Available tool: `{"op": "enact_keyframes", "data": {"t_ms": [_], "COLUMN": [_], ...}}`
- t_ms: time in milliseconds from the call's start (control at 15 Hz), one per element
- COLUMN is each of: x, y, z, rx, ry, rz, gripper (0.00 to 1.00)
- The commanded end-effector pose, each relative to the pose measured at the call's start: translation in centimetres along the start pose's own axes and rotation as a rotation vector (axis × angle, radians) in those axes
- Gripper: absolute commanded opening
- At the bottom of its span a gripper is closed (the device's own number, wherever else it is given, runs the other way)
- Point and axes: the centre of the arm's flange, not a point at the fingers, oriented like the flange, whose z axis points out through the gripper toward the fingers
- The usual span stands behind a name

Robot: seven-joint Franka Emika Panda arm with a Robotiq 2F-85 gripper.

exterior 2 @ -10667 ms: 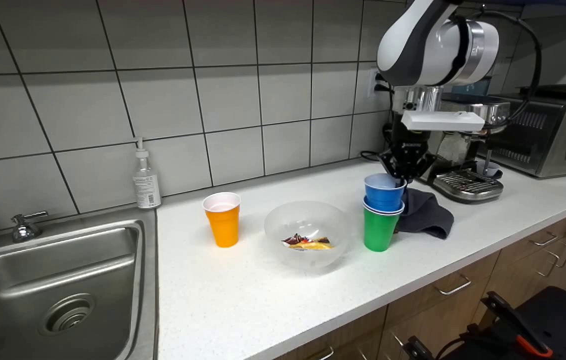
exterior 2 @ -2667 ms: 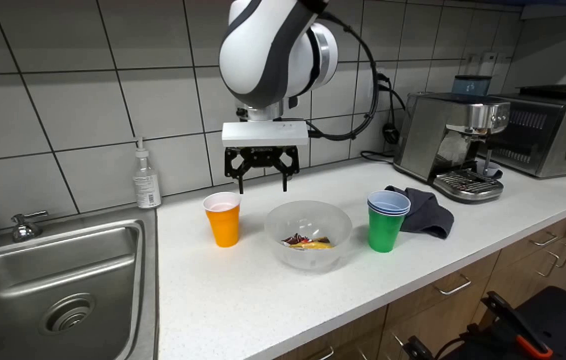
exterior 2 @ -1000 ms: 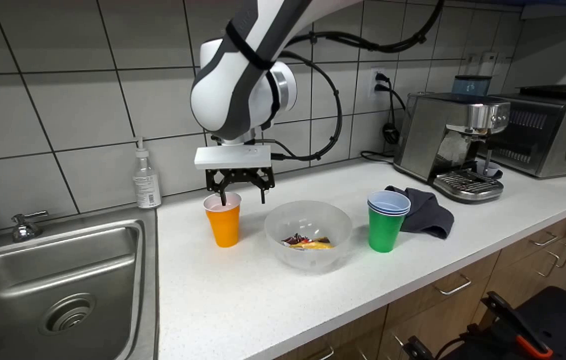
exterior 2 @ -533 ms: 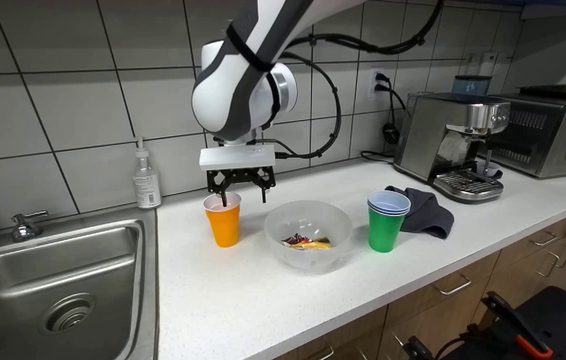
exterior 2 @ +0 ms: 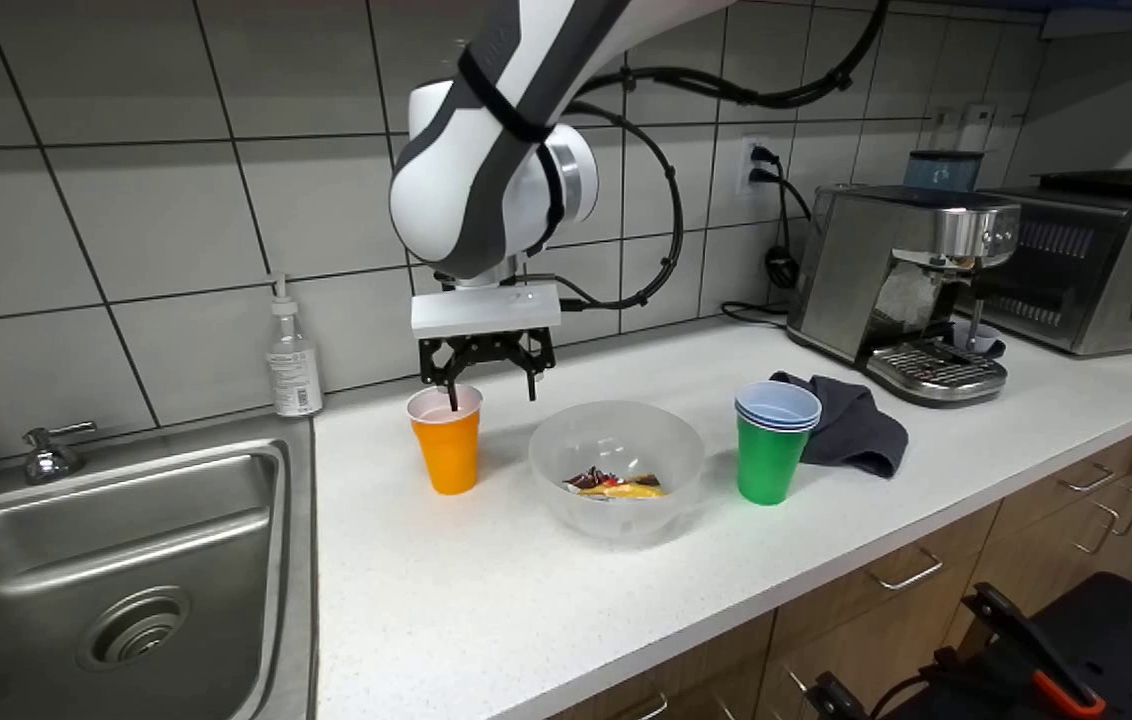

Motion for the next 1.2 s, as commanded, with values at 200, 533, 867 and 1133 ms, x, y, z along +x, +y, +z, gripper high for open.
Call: {"op": "enact_keyframes", "data": {"t_ms": [200,533,867,1133], "x": [0.00,0.21,0.25,0.06], "y": [0.00,-0.10,-0.23,-0.39], "z": [0.00,0.16,0.73,0.72], "rx": [0.000,0.002,0.006,0.009], "ry": [0.000,0.002,0.002,0.014], "rz": [-0.001,0.002,-0.013,-0.022], "gripper": [1.00,1.00,1.00,0.58]}}
